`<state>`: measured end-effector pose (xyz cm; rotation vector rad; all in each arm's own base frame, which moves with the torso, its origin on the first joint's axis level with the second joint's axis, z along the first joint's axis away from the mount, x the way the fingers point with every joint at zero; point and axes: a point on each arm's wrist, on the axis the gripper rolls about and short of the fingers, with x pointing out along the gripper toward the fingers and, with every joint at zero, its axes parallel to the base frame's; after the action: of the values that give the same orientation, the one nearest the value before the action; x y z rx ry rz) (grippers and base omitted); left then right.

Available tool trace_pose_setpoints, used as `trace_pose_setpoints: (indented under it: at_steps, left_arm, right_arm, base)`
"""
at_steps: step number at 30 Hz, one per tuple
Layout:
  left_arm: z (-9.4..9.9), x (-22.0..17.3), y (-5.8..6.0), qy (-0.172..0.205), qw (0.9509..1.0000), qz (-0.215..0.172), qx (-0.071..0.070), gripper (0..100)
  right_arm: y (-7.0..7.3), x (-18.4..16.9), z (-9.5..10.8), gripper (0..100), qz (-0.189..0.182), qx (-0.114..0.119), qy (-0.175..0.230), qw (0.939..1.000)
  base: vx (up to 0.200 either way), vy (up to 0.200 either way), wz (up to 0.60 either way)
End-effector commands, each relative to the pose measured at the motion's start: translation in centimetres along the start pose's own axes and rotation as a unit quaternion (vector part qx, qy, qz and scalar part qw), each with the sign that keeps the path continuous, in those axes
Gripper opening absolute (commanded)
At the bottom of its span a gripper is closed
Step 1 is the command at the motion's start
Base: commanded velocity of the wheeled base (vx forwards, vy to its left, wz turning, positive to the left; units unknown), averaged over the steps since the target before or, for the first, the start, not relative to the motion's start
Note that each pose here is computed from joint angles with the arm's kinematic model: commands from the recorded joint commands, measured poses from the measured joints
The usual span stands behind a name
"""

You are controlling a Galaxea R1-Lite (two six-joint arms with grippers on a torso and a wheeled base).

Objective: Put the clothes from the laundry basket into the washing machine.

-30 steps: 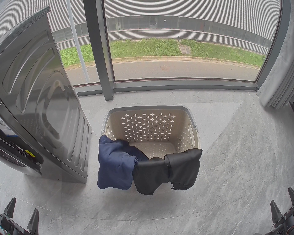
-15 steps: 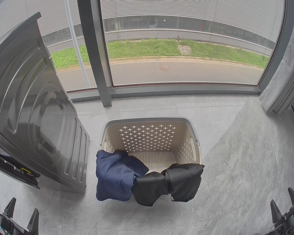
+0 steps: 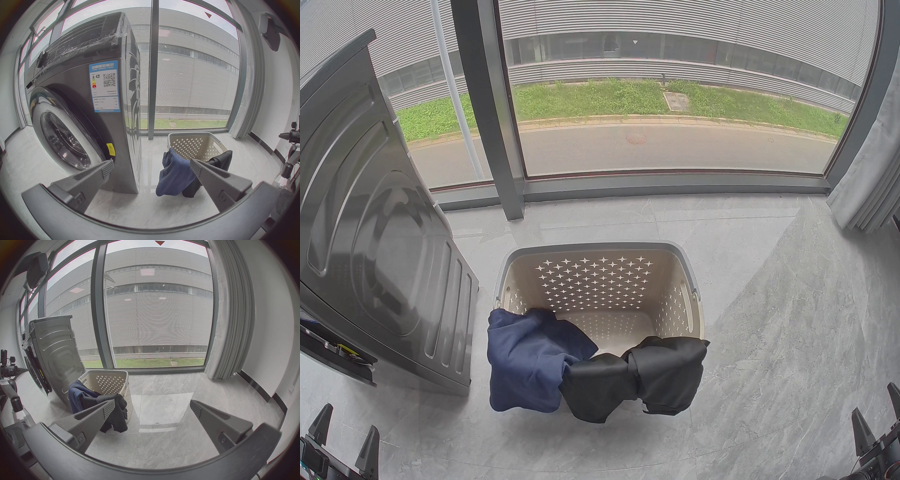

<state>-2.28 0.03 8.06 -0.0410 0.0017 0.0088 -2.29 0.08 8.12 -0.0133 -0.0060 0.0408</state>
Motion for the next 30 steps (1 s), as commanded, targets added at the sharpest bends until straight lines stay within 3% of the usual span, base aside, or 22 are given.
trace_pose_setpoints:
  at_steps: [1,7,16,22,30]
  left_arm:
    - [-0.49,0.01,0.02,0.001,1.0000,0.000,0.000,100]
    - [-0.48,0.01,0.02,0.001,1.0000,0.000,0.000,100]
    - [-0.49,0.01,0.02,0.001,1.0000,0.000,0.000,100]
    - [-0.48,0.01,0.02,0.001,1.0000,0.000,0.000,100]
    - [-0.49,0.01,0.02,0.001,1.0000,0.000,0.000,100]
  right_arm:
    - [0.01,0.00,-0.52,100,0.000,0.000,0.001,1.0000]
    - [0.01,0.00,-0.52,100,0.000,0.000,0.001,1.0000]
    - [0.01,0.00,-0.52,100,0.000,0.000,0.001,1.0000]
    - [0.01,0.00,-0.52,100,0.000,0.000,0.001,1.0000]
    - [0.01,0.00,-0.52,100,0.000,0.000,0.001,1.0000]
  base:
    - [0.000,0.000,0.00]
    - [0.000,0.000,0.00]
    - [0.200,0.000,0.00]
    - [0.000,0.000,0.00]
    - [0.150,0.000,0.00]
